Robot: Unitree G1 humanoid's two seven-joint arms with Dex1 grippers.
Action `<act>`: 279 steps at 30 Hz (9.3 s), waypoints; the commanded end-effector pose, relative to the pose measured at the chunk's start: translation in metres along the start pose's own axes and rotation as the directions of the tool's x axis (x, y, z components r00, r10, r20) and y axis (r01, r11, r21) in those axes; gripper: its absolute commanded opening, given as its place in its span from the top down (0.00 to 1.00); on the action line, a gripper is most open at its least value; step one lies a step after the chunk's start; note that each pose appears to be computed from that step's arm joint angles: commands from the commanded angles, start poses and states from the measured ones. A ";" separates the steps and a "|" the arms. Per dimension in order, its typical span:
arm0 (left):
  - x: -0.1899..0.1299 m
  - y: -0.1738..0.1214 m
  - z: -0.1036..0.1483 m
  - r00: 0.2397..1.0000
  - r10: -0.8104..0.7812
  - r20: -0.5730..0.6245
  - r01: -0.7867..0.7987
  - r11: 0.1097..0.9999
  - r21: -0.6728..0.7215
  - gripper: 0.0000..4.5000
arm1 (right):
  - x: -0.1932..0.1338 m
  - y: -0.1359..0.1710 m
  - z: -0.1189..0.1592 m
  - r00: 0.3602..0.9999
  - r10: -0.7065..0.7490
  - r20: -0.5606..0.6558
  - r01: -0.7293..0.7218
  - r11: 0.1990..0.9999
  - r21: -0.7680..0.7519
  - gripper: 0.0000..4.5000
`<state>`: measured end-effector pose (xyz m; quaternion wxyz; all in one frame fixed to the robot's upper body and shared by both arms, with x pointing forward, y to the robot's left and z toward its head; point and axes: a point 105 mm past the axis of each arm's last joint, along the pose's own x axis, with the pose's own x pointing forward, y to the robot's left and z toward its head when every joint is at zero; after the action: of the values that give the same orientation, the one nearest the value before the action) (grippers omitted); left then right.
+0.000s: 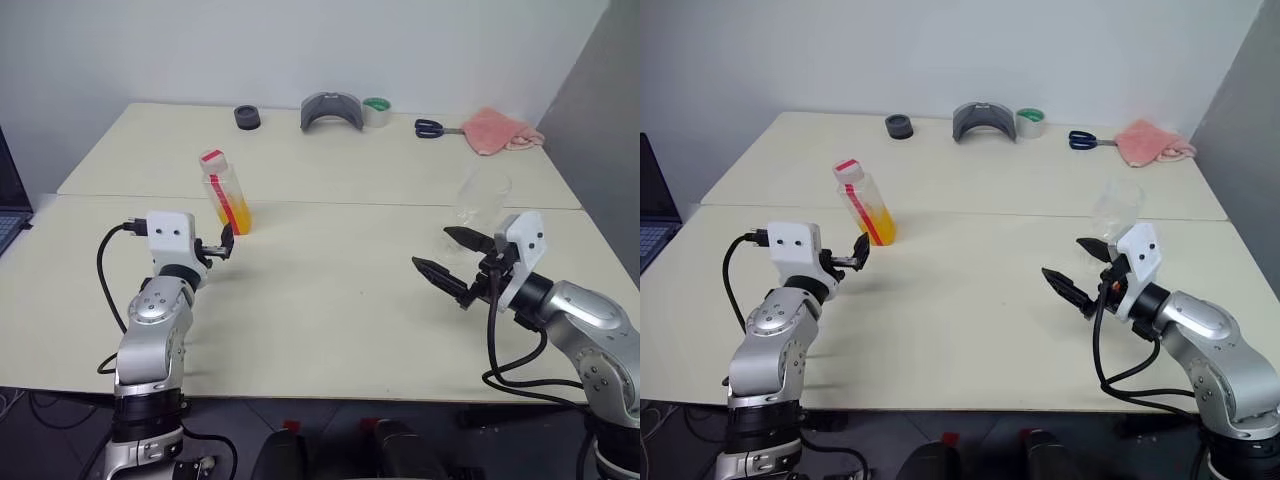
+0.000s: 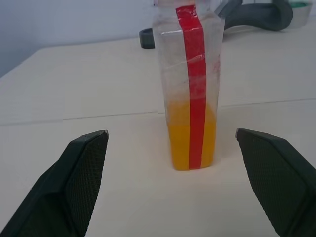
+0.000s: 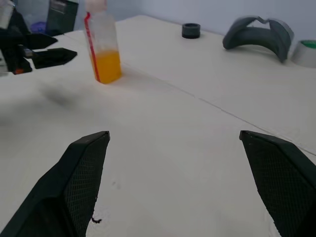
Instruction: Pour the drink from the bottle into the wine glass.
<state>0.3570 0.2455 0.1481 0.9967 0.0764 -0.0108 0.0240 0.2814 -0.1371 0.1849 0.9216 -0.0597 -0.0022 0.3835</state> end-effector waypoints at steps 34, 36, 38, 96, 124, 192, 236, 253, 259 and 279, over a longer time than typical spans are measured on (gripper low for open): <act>0.086 -0.028 0.049 0.975 -0.087 0.204 0.082 0.996 0.032 0.01 | 0.013 0.006 0.037 0.993 0.031 0.118 -0.023 0.997 -0.069 0.00; 0.089 -0.029 0.050 0.974 -0.086 0.208 0.082 0.996 0.029 0.01 | 0.013 0.006 0.037 0.993 0.025 0.118 -0.017 0.997 -0.069 0.00; 0.092 -0.029 0.051 0.973 -0.087 0.213 0.083 0.996 0.029 0.01 | 0.013 0.005 0.036 0.993 0.018 0.115 -0.010 0.998 -0.068 0.00; -0.008 -0.206 0.126 0.235 -0.944 0.231 0.948 0.275 0.161 0.59 | 0.049 -0.020 0.094 0.988 0.038 0.153 -0.024 0.996 -0.089 0.00; -0.003 -0.207 0.115 0.200 -0.961 0.190 0.953 0.235 0.189 0.59 | 0.052 0.009 0.110 0.973 0.132 0.189 -0.129 0.991 -0.026 0.00; -0.026 -0.195 0.128 0.187 -0.959 0.212 0.956 0.227 0.185 0.59 | 0.055 0.022 0.110 0.973 0.132 0.189 -0.135 0.991 0.004 0.00; -0.074 -0.194 0.134 0.049 -0.977 0.208 0.984 0.084 0.160 0.59 | 0.051 0.049 0.103 0.850 0.519 0.090 -0.496 0.847 -0.192 0.60; -0.083 -0.179 0.144 0.082 -0.977 0.198 0.980 0.115 0.160 0.59 | 0.054 0.035 0.112 0.766 0.642 0.017 -0.622 0.748 -0.232 0.39; -0.075 -0.178 0.141 0.102 -0.976 0.193 0.979 0.132 0.153 0.59 | 0.038 0.031 0.112 0.812 0.584 0.013 -0.571 0.797 -0.196 0.00; -0.039 -0.197 0.135 0.105 -0.973 0.205 0.975 0.142 0.171 0.59 | 0.052 0.044 0.123 0.973 0.116 0.202 -0.097 0.990 -0.100 0.00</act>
<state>0.3317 0.0332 0.2341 0.7701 0.0487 -0.0589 -0.6333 0.2823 -0.0549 0.2928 0.8846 -0.0524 -0.0917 0.4542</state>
